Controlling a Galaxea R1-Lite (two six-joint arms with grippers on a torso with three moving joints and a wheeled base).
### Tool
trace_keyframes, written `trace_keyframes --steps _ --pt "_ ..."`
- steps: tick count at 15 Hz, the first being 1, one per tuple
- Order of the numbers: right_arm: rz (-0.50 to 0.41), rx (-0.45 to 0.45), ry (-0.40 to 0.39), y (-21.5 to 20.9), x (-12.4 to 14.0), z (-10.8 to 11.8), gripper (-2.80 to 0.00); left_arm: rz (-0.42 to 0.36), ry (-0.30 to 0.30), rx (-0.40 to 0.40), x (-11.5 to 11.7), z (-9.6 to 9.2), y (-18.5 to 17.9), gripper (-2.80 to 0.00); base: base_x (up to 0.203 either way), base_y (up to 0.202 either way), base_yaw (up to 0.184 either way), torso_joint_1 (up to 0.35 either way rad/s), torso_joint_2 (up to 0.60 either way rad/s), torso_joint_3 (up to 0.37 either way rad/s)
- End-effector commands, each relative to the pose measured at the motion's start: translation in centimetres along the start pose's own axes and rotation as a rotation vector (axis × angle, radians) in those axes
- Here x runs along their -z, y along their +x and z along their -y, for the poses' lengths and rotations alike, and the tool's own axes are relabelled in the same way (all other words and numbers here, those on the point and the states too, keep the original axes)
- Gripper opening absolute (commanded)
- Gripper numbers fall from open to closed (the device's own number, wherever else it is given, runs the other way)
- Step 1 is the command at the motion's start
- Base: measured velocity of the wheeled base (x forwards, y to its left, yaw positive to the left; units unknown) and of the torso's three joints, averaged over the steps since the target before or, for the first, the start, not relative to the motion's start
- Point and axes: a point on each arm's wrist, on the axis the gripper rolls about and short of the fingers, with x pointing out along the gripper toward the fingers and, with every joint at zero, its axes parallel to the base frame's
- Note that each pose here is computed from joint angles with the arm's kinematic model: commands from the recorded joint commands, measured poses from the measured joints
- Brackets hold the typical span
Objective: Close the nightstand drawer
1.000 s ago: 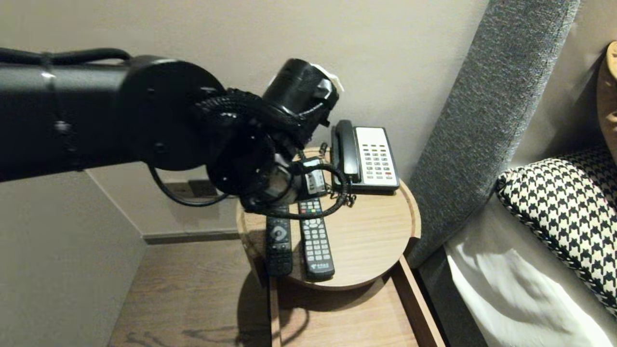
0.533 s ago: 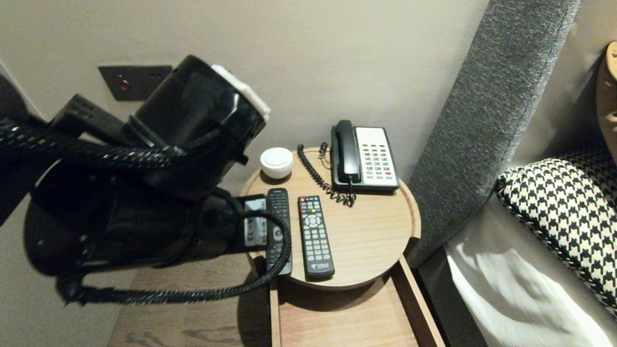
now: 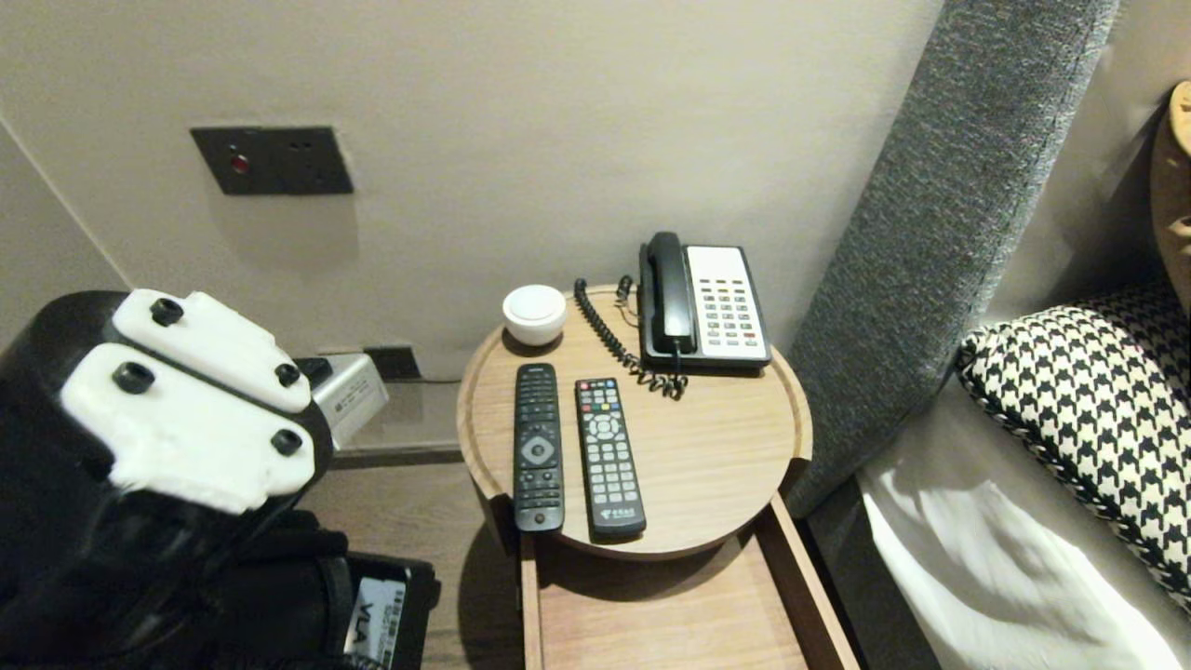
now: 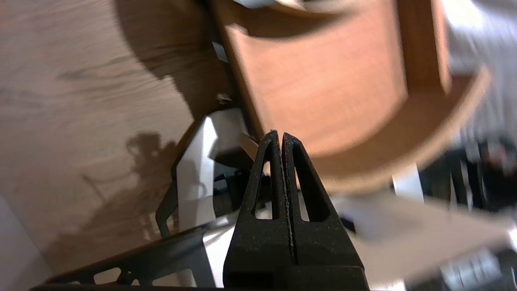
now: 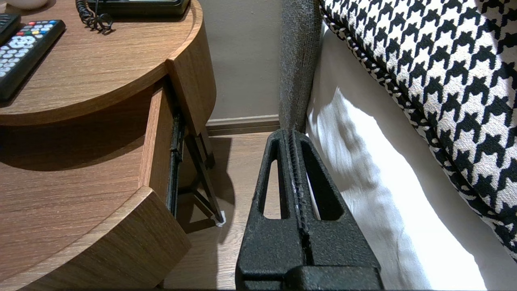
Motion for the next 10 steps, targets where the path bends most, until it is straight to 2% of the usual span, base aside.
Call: trace_keyframes --steps 1,7,10 --pt "-0.042 0.001 0.000 0.2 1.1 0.0 -2.80 -0.025 0.082 0.057 1.3 1.1 -0.6 -2.80 0.000 0.000 0.000 0.000 0.00 0.000" --pt "-0.041 0.001 0.000 0.2 1.1 0.0 -2.80 -0.126 0.305 0.097 4.5 4.4 0.8 -2.80 0.000 0.000 0.000 0.000 0.00 0.000" --pt "-0.041 0.001 0.000 0.2 1.1 0.0 -2.80 -0.162 0.376 0.106 6.1 5.9 1.5 -2.80 0.000 0.000 0.000 0.000 0.00 0.000"
